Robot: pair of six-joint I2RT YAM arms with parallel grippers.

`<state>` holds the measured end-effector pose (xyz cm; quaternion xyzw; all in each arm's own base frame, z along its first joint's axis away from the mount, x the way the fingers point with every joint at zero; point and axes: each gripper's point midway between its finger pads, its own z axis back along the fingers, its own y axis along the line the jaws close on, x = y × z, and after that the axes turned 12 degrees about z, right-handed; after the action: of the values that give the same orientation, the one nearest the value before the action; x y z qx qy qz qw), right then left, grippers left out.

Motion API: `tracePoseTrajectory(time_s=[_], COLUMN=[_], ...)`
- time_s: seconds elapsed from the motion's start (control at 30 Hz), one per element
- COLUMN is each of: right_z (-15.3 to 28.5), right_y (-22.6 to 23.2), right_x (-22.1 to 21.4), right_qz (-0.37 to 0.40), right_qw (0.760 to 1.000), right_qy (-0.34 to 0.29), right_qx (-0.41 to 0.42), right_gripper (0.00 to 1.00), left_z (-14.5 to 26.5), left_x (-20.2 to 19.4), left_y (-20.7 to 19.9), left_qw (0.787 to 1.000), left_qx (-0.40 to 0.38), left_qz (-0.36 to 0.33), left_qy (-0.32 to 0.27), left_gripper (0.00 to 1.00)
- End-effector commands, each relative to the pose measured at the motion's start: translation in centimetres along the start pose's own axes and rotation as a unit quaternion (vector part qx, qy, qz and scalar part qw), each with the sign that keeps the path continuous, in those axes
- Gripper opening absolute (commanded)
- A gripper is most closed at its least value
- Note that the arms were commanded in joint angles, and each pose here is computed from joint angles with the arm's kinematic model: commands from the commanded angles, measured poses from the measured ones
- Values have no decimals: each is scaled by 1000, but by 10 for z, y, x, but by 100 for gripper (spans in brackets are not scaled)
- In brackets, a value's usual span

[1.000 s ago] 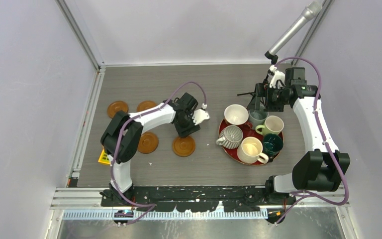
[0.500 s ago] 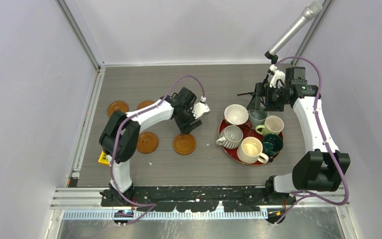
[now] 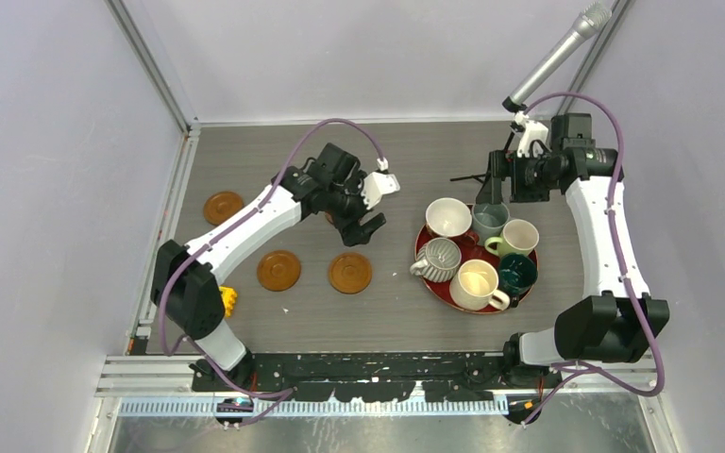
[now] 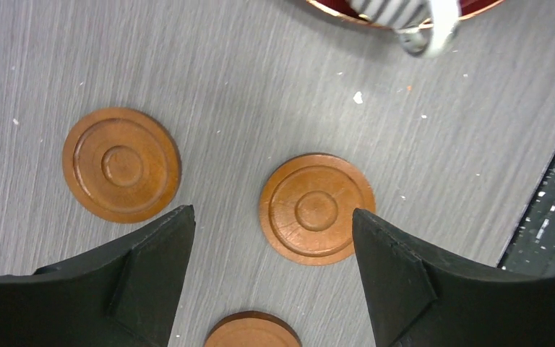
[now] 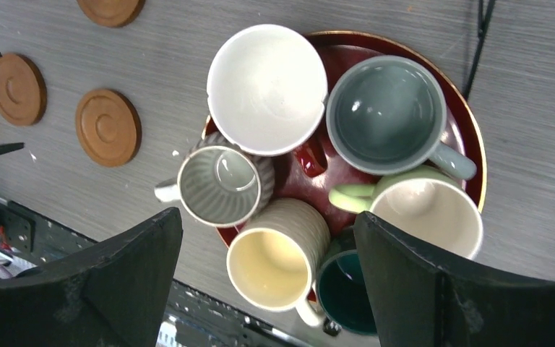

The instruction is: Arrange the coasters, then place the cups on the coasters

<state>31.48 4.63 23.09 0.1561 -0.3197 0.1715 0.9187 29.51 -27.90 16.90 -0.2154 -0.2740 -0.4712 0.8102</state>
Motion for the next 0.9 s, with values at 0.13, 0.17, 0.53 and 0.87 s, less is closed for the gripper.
tracePoseTrajectory(time_s=[0.13,0.17,0.53,0.87], right_z=[80,87,94,90], right_y=[-11,-13,-36,-59], right_x=[-18,-24,-75,-65], right_qz=[60,64,-10,-68], right_qw=[990,988,990,991], right_qy=[87,100,136,100], right_qx=[-97,-101,-36,-62], right_gripper=[96,96,96,95], left_z=[-13,-17,-66,-117], left_x=[4,5,16,17], left_y=[-56,-61,-87,-102], left_qw=[997,996,992,991], left_qx=[-54,-54,-51,-37], left_qz=[-18,-22,-46,-76], left_qy=[61,64,105,108], left_gripper=[80,80,80,77])
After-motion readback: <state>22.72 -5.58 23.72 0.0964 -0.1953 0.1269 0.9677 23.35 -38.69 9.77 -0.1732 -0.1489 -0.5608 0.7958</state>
